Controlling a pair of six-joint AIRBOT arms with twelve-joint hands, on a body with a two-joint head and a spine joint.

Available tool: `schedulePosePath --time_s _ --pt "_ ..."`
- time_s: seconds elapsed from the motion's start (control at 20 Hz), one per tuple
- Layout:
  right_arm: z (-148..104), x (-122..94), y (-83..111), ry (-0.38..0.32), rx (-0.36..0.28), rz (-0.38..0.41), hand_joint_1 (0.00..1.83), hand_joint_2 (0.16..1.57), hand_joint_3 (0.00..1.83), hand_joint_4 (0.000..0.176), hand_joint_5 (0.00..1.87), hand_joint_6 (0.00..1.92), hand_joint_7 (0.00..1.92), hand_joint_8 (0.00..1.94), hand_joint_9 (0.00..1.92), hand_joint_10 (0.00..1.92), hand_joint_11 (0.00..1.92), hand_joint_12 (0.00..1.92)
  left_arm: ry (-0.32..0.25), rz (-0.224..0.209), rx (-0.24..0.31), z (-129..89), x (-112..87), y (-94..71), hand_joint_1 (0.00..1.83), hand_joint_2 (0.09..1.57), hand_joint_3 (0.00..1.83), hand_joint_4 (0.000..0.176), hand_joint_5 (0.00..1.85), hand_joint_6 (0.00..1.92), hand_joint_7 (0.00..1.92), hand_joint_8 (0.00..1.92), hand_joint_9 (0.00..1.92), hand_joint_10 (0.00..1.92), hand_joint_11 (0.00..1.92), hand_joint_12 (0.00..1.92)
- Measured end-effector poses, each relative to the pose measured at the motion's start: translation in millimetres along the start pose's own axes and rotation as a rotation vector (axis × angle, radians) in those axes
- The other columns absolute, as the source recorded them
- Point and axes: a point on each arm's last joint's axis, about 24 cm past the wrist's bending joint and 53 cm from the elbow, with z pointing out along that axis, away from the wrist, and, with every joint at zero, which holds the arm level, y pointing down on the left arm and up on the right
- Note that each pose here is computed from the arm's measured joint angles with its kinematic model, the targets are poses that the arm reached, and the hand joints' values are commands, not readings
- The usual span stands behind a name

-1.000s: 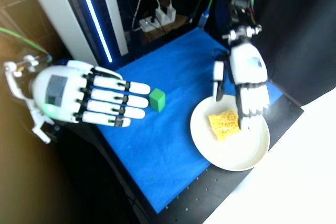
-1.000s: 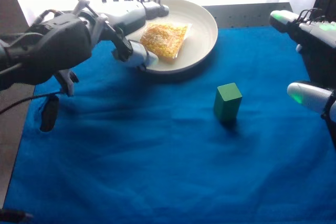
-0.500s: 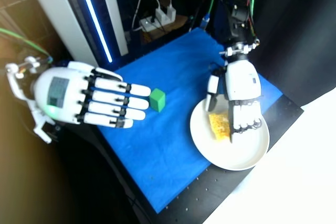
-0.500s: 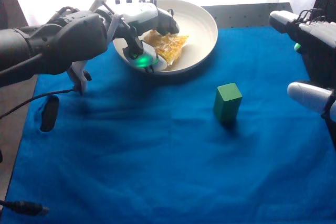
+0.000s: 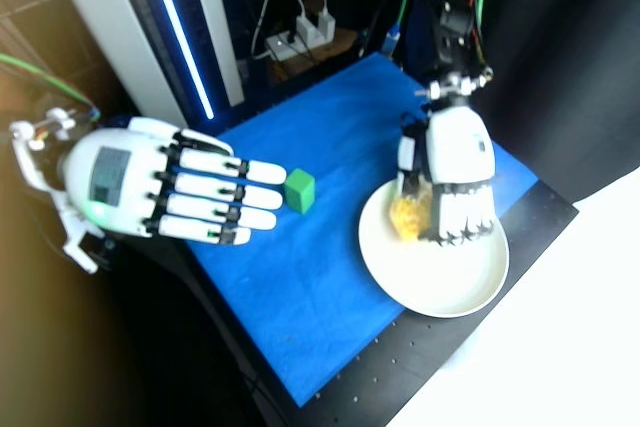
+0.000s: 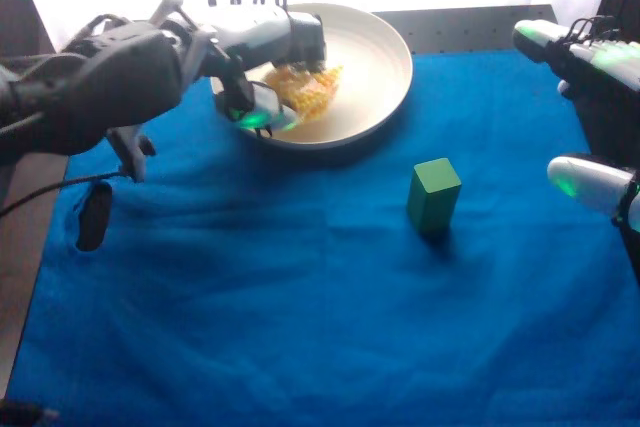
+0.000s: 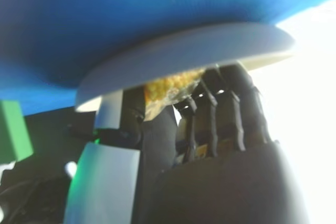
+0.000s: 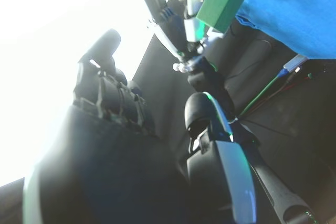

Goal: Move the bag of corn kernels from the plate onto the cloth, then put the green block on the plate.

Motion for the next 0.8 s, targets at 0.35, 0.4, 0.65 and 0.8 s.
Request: schedulePosePath --time_s 0.35,0.4,0.65,0.8 --pt "0.0 -0.3 0.0 -0.003 0.001 0.008 0.48 1.44 0.00 0.000 0.00 0.00 0.00 0.00 0.00 0.11 0.00 1.39 -0.216 0.056 0.149 -77.1 -46.1 -31.2 1.21 1.28 0.01 0.000 0.01 1.43 0.06 1.45 0.05 1.61 0.02 1.92" --pt "0.0 -0.4 -0.1 -0.004 0.001 0.009 0.45 1.44 0.00 0.000 0.00 0.00 0.00 0.00 0.00 0.14 0.00 1.45 -0.209 0.071 0.159 -91.0 -36.5 -31.4 1.18 1.27 0.01 0.000 0.06 1.50 0.09 1.45 0.13 1.63 0.10 1.92" --pt "-0.1 -0.3 0.0 -0.004 0.001 0.012 0.57 1.45 0.00 0.000 0.00 0.00 0.00 0.00 0.00 0.24 0.00 1.55 -0.176 -0.011 0.183 -123.2 -1.7 -23.8 1.08 1.29 0.01 0.000 0.08 1.24 0.11 1.31 0.01 1.69 0.00 1.92" --pt "-0.1 0.0 0.0 -0.002 0.001 0.012 0.57 1.45 0.00 0.000 0.00 0.00 0.00 0.00 0.00 0.32 0.00 1.66 -0.157 -0.037 0.174 -125.8 11.5 -18.8 0.80 1.26 0.00 0.011 0.01 0.69 0.05 0.64 0.00 0.89 0.00 1.67"
